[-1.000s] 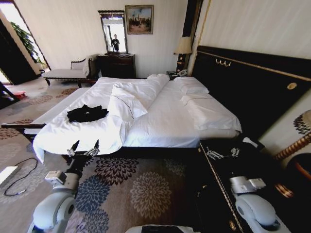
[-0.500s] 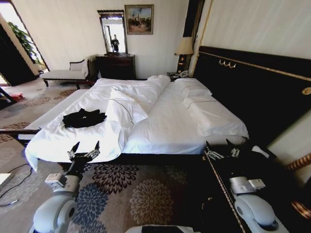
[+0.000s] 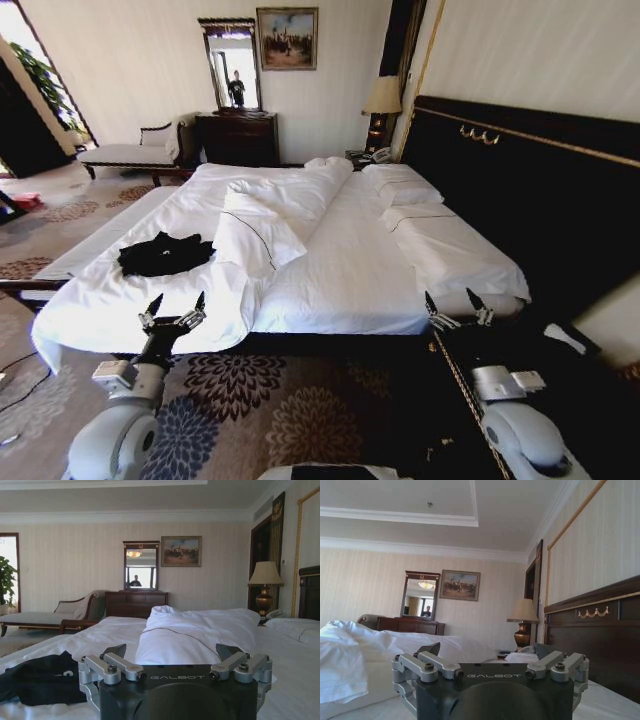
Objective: Fold the clothes on the bed.
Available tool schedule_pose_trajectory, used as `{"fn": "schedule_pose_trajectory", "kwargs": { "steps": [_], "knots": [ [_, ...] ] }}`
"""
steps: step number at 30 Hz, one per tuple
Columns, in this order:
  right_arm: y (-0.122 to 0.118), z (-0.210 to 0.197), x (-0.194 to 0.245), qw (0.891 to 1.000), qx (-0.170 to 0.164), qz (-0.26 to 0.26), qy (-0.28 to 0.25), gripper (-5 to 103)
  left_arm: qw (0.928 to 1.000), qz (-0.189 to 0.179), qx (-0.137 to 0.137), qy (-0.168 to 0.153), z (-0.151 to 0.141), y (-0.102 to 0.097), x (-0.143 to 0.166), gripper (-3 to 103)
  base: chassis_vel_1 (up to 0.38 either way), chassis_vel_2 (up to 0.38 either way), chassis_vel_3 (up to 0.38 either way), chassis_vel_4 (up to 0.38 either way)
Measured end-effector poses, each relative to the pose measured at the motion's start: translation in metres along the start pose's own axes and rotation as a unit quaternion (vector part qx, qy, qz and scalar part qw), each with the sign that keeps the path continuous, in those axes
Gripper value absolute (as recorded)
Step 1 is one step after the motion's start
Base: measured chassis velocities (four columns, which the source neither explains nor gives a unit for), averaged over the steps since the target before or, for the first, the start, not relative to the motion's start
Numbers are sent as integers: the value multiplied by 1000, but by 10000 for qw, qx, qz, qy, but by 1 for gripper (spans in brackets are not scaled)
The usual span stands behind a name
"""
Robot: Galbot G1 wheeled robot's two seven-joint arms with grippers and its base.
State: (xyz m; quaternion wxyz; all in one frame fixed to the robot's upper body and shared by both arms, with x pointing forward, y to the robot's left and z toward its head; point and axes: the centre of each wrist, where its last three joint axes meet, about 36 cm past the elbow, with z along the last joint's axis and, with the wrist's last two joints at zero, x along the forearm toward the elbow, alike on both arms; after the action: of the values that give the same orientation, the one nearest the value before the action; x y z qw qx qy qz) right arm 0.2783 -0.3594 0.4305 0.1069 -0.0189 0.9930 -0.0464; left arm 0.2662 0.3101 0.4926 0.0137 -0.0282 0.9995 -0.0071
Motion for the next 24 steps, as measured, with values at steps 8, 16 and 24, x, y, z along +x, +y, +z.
{"fn": "schedule_pose_trajectory", "kwargs": {
  "steps": [8,16,24],
  "knots": [
    [-1,2,-1,10000,-3,4,-38,100,10000,-3,0,6,2,1,-2,100,-143,148,145,-138],
    [-1,2,-2,9999,-14,-20,-112,100,10000,3,12,16,3,1,-3,100,-78,88,90,-84],
    [1,2,-2,9996,-90,-88,-262,100,10000,-10,19,23,4,0,-2,100,0,0,0,0]
  ]
}}
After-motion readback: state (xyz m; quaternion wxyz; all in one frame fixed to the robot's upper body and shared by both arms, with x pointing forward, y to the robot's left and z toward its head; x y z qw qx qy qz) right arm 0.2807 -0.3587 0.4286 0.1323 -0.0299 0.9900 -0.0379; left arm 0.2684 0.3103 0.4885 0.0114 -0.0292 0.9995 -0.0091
